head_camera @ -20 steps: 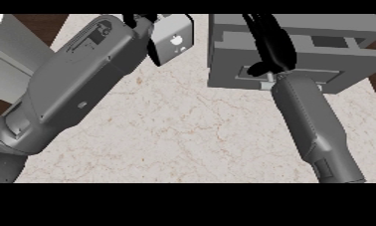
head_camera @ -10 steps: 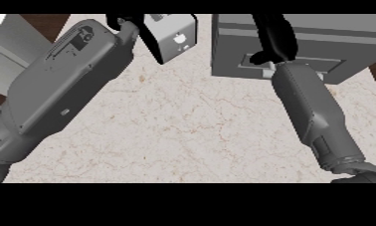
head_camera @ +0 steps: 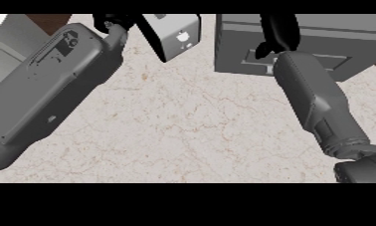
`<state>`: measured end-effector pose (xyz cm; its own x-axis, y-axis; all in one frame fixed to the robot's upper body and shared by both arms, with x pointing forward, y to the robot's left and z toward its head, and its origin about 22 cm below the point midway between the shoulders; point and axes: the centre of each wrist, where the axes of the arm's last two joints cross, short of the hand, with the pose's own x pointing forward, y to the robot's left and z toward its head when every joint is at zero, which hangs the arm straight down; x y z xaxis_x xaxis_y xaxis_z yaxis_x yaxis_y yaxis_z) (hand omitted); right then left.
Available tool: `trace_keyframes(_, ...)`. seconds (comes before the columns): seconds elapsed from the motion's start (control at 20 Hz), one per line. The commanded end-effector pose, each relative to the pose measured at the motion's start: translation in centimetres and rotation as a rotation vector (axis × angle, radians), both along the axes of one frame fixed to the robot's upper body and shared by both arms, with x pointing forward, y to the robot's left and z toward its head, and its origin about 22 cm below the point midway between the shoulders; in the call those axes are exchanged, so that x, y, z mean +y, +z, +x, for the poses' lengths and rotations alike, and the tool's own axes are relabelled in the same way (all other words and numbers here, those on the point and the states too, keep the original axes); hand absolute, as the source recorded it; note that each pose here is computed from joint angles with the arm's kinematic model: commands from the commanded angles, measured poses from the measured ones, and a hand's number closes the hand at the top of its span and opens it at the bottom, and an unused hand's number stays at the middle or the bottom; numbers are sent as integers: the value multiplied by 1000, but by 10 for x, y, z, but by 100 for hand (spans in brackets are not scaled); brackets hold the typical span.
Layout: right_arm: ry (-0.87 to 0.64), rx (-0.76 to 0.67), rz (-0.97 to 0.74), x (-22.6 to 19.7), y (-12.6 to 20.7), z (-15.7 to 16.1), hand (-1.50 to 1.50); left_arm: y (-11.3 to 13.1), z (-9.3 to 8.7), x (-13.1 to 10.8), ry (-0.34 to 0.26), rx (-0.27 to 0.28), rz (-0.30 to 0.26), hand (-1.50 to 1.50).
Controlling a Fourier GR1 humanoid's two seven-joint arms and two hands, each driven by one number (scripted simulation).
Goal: Pick up the can, place it into the drawer and close the drawer
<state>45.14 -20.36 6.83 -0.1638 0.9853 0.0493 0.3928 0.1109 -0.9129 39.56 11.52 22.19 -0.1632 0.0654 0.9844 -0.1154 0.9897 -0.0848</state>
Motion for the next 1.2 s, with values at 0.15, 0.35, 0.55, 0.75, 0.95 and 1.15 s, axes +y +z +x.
trace_keyframes(0.15, -52, -64, -4, 3, 49, 18, -150, 6, -3, 9, -20, 1, 8, -150)
trace_keyframes(0.35, -40, -37, 13, -10, 53, 20, -150, 12, -9, 6, -11, 10, 3, -150)
trace_keyframes(0.55, 105, 37, 185, 15, 57, 22, -150, 9, -10, 1, -34, -6, 5, -150)
trace_keyframes(0.75, 133, 112, 482, 22, 51, 21, -150, 9, -15, 1, -23, -2, 0, -150)
trace_keyframes(0.95, 166, 108, 661, 17, 56, 23, -150, 3, -16, 6, -24, 9, 1, -150)
trace_keyframes(1.15, 203, 116, 713, 17, 54, 22, -150, -6, -23, 2, -30, 10, 17, -150)
